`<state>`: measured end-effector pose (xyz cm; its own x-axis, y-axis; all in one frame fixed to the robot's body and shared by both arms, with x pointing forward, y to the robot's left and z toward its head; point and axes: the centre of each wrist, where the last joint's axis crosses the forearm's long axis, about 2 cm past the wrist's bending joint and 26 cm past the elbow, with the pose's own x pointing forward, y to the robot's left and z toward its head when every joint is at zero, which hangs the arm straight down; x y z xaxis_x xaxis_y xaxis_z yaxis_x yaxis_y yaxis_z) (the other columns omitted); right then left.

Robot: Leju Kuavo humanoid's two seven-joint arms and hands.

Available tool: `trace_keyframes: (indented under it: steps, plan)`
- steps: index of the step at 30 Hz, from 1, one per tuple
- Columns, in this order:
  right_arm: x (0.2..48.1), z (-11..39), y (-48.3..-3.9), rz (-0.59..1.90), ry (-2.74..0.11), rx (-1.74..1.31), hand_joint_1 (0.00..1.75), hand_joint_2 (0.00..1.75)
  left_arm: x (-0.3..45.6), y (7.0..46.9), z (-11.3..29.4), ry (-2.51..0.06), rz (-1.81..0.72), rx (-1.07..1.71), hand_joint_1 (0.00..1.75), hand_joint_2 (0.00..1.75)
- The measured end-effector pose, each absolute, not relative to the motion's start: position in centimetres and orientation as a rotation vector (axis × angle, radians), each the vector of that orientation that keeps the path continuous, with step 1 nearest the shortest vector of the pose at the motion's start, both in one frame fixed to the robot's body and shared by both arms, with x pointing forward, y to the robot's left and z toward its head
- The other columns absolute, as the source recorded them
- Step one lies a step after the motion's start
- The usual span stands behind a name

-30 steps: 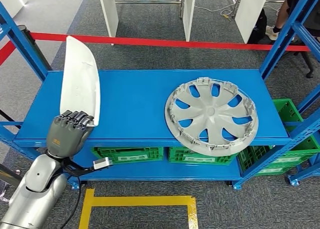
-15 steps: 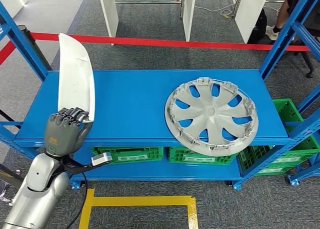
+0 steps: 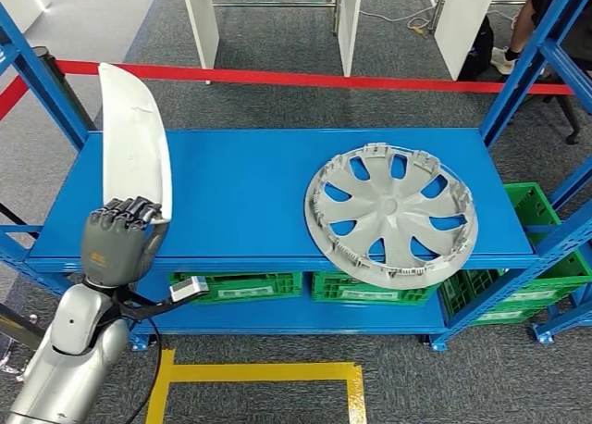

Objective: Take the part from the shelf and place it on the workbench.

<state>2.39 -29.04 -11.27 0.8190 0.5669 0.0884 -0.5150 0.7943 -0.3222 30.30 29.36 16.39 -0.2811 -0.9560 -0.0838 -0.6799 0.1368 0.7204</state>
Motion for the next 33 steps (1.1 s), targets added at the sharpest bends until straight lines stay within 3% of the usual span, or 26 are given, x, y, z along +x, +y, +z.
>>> trace_keyframes:
  steps: [33]
  plan:
    - [2.38,-11.26,-28.38,0.578,-0.192,-0.28,0.0,0.0,30.2,29.76,15.9,-2.009,-0.954,1.55,1.75,1.75]
